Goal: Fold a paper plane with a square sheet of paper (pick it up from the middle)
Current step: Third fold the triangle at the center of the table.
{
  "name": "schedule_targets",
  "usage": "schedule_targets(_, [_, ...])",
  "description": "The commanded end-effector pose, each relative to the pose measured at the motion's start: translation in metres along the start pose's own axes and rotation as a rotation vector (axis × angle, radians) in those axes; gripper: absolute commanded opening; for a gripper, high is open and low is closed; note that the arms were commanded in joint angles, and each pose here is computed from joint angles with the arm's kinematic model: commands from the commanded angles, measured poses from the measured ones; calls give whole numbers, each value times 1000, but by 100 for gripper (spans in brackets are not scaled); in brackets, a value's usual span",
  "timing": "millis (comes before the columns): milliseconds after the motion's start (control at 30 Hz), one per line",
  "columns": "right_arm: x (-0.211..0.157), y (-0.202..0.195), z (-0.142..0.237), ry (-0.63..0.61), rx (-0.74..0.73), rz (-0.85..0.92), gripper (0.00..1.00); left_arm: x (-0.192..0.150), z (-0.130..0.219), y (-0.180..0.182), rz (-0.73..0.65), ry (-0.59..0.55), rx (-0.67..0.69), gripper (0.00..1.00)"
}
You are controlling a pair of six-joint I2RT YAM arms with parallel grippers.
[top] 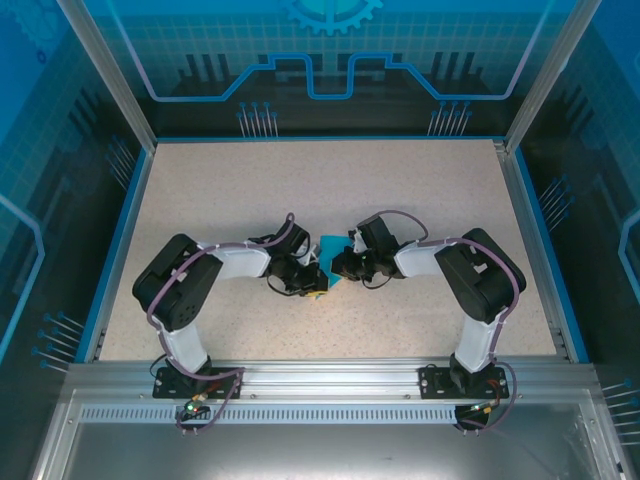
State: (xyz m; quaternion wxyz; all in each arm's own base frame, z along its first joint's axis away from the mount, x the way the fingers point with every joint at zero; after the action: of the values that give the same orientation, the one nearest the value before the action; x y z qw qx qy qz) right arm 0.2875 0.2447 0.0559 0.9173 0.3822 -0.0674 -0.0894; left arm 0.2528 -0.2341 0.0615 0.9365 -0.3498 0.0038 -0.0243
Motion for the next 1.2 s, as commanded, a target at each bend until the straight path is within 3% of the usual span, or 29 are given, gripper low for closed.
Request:
schedule_targets(0, [-4, -17, -1, 15, -66, -33, 13, -8, 7, -1, -1, 16, -7, 20])
schedule_targets(233, [-4, -17, -1, 18, -69, -34, 13, -6, 14, -13, -25, 4, -53, 21])
schedule_targets(700, [-4, -21, 0, 16, -89, -33, 14, -32, -2, 26, 43, 95, 69, 19])
schedule_targets(933, [-2, -20, 3, 8, -87, -33, 14, -37, 6, 29, 50, 79, 92, 19])
schedule_targets(1167, [1, -14, 5, 2, -73, -26, 14, -28, 27, 4, -9, -6, 29, 20])
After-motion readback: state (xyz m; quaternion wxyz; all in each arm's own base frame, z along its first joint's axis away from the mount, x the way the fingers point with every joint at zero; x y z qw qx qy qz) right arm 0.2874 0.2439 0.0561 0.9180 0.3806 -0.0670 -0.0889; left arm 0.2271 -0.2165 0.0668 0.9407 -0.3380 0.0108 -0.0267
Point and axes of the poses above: each hand's point on the last joint's axis, 136 mm out from that joint toward the fingers, its own z axis back along the fingers, its own y axis along the line the jaws close on, x = y × z, the point moved 6 cm from there along z, back along the fingers, and after that the axes turned 4 degrees about -z, right-handed, at the moved point
